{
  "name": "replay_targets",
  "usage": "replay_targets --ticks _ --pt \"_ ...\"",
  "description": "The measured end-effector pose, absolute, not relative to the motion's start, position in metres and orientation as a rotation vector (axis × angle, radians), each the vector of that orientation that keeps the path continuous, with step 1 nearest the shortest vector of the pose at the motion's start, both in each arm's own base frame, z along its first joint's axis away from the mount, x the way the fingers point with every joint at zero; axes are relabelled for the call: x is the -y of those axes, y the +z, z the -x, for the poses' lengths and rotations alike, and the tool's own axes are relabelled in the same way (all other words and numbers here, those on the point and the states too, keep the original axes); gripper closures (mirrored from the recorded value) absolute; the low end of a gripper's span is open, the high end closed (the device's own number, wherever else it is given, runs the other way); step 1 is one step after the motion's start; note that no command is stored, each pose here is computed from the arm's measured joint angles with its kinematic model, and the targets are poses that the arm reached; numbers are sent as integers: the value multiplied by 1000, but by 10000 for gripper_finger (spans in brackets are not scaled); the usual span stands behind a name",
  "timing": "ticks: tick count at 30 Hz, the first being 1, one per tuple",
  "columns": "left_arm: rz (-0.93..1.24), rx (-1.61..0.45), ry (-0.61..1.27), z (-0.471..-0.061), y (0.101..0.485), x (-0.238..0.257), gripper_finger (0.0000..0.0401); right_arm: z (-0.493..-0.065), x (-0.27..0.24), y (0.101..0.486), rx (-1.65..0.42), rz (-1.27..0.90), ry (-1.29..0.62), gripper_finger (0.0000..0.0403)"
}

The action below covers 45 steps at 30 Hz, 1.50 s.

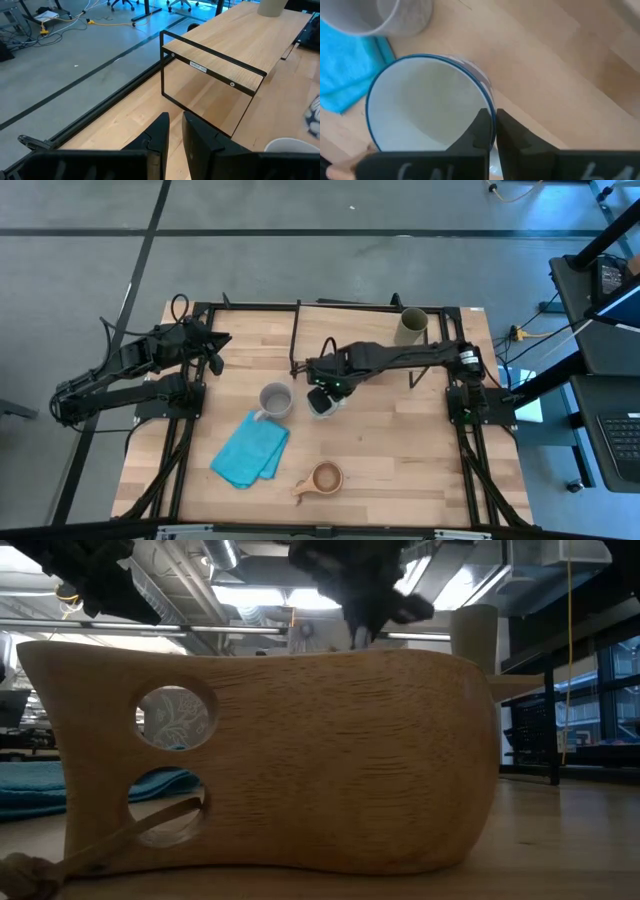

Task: Stack small to large cups/mugs on shelf
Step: Put the blue mug on the shelf

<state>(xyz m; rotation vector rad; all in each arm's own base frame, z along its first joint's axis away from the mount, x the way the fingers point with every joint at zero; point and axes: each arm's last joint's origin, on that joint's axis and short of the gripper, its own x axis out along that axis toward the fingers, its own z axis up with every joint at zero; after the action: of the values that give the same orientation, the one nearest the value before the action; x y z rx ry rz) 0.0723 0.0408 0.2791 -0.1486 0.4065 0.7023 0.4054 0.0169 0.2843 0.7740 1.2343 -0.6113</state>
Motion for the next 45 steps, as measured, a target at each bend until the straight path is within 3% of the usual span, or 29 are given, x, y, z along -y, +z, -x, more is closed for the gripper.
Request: replay_targets --ticks 13,23,35,45 --pt "149 -406 702 -72 279 -41 354 -379 -11 360 -1158 -640 -762 387" --pt "149 -406 702 -72 279 -41 354 -376 18 375 -1030 -638 -859 387" --pt "154 -406 680 -73 279 -40 354 -363 72 382 -1015 -642 -940 386" --pt "154 -406 680 -73 279 -40 354 -340 103 399 -1033 -800 -817 386"
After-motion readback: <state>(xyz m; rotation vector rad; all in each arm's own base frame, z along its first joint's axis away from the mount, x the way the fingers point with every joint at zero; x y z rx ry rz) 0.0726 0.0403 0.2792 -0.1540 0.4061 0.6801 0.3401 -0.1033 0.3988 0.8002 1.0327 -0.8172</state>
